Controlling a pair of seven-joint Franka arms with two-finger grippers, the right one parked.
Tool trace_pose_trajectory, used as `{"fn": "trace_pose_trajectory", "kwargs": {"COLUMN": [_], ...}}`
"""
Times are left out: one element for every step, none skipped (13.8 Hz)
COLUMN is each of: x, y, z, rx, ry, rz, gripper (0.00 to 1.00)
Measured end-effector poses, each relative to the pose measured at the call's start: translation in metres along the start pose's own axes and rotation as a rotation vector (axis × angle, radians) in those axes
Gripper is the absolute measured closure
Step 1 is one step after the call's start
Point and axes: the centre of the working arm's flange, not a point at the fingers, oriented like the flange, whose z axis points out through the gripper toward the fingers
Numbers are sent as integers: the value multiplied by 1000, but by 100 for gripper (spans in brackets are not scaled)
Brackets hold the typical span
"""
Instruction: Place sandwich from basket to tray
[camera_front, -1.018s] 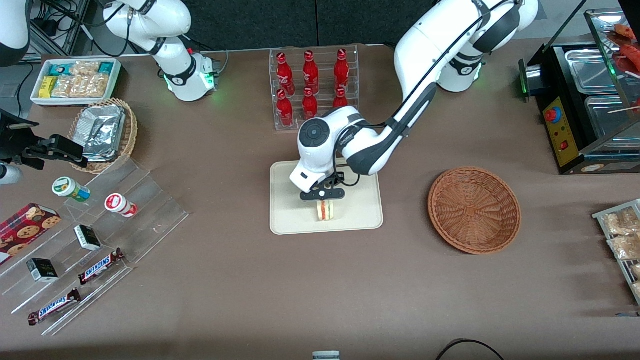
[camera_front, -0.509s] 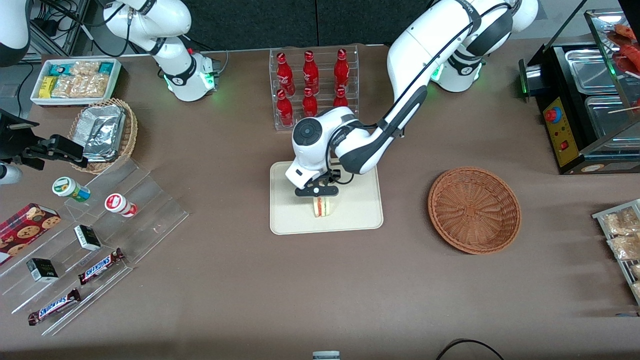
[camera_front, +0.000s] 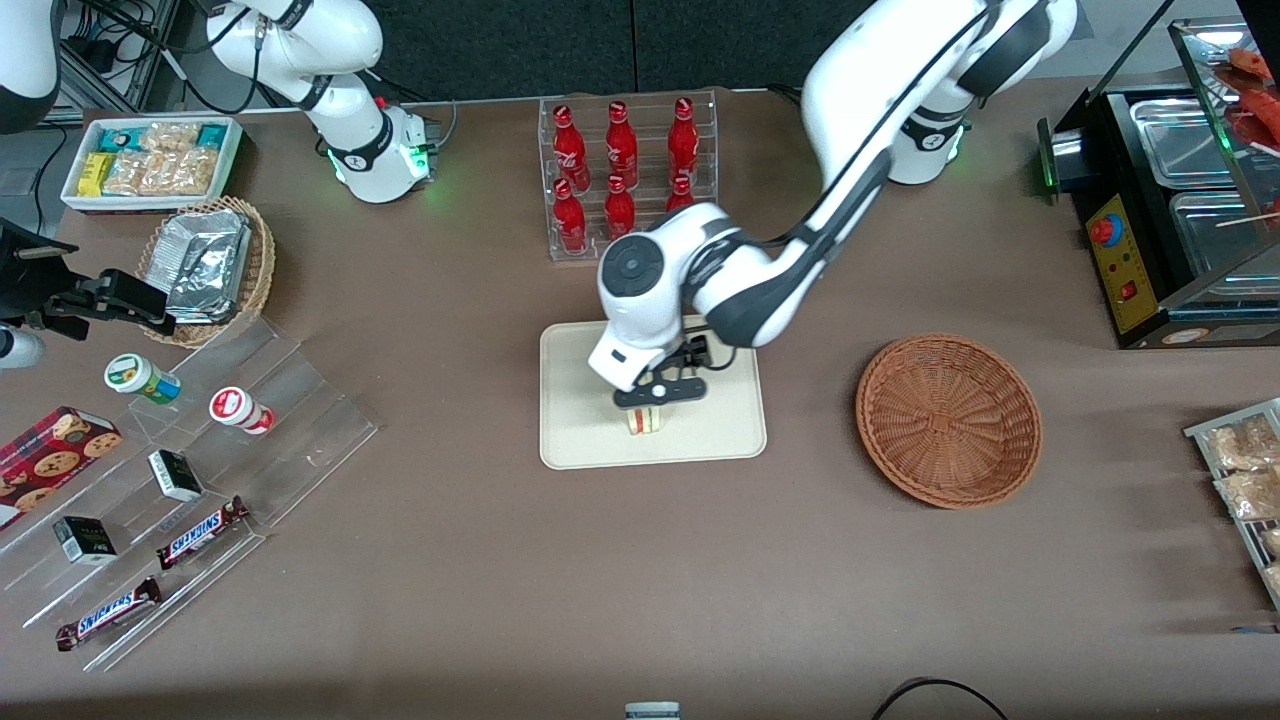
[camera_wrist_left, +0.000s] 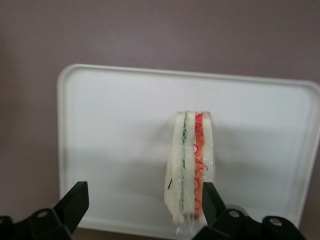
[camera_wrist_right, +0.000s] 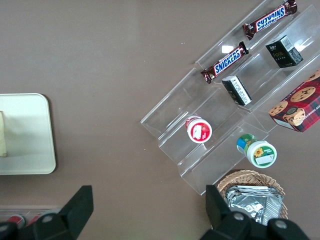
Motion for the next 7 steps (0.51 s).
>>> {"fn": "trace_pose_trajectory", "kwargs": {"x": [9,18,25,34,43,53,62], "y": [-18,-39,-60,-82,-105,-127,-150], "z": [-31,-60,-84,-105,-122,-136,-148], "rx": [2,11,20,29,39,48,63], "ry": [2,1,-3,-6,-7,-9,-16], "rz": [-33,-69,-103,-138,-162,-164,-154], "gripper": [0,0,0,0,0,0,0]}}
